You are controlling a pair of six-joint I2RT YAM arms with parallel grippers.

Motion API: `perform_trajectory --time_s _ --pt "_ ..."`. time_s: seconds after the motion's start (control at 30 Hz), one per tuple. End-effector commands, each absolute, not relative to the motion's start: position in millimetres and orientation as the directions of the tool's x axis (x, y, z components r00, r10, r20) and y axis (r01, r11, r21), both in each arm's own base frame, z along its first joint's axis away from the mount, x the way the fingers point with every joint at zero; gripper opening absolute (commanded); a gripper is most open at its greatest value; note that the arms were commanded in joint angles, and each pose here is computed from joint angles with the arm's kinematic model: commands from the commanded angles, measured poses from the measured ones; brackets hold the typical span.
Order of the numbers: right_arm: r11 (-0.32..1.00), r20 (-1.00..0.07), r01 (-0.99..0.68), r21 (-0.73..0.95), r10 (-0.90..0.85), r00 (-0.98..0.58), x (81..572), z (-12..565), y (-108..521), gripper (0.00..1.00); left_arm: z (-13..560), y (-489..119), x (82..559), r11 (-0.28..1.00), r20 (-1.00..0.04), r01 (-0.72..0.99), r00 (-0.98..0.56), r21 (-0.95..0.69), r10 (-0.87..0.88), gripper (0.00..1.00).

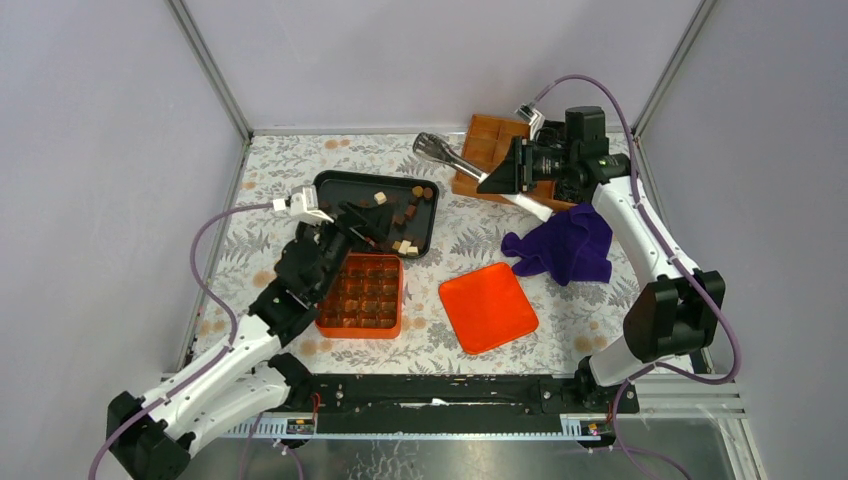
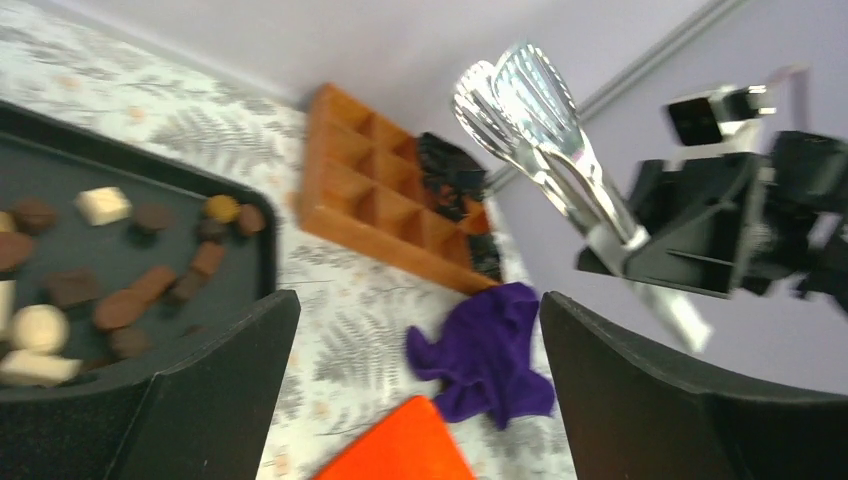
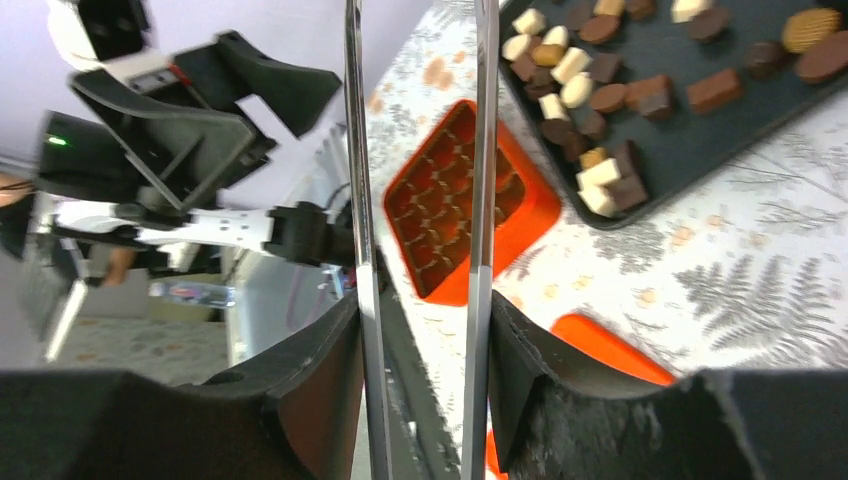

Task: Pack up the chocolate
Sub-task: Pick up the fake chocolate from the plate.

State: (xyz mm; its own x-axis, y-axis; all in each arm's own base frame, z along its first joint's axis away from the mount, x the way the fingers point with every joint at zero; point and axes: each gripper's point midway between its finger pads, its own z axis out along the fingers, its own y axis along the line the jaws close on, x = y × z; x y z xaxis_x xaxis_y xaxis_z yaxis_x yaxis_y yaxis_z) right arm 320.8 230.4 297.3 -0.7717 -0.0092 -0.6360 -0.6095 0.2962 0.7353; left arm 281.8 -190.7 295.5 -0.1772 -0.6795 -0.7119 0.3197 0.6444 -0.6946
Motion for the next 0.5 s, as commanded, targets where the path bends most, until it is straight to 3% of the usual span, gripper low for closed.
perform_trajectory --time_s 0.0,0.27,0.47 --pt "0.412 -0.754 -0.719 0.56 -0.107 -0.649 330.9 288.4 214.3 0.5 241.0 -156.1 278.7 0.855 -0.84 0.14 -0.321 -0.5 -0.438 0.99" --pt "0.468 -0.721 -0.696 0.544 -0.164 -0.673 346.1 257.4 208.6 0.47 219.9 -120.3 290.7 0.896 -0.818 0.062 -0.439 -0.44 -0.371 0.99" --pt "0.541 -0.698 -0.717 0.439 -0.298 -0.652 370.7 225.6 206.5 0.45 210.0 -81.0 295.6 0.944 -0.818 0.021 -0.505 -0.329 -0.274 0.99"
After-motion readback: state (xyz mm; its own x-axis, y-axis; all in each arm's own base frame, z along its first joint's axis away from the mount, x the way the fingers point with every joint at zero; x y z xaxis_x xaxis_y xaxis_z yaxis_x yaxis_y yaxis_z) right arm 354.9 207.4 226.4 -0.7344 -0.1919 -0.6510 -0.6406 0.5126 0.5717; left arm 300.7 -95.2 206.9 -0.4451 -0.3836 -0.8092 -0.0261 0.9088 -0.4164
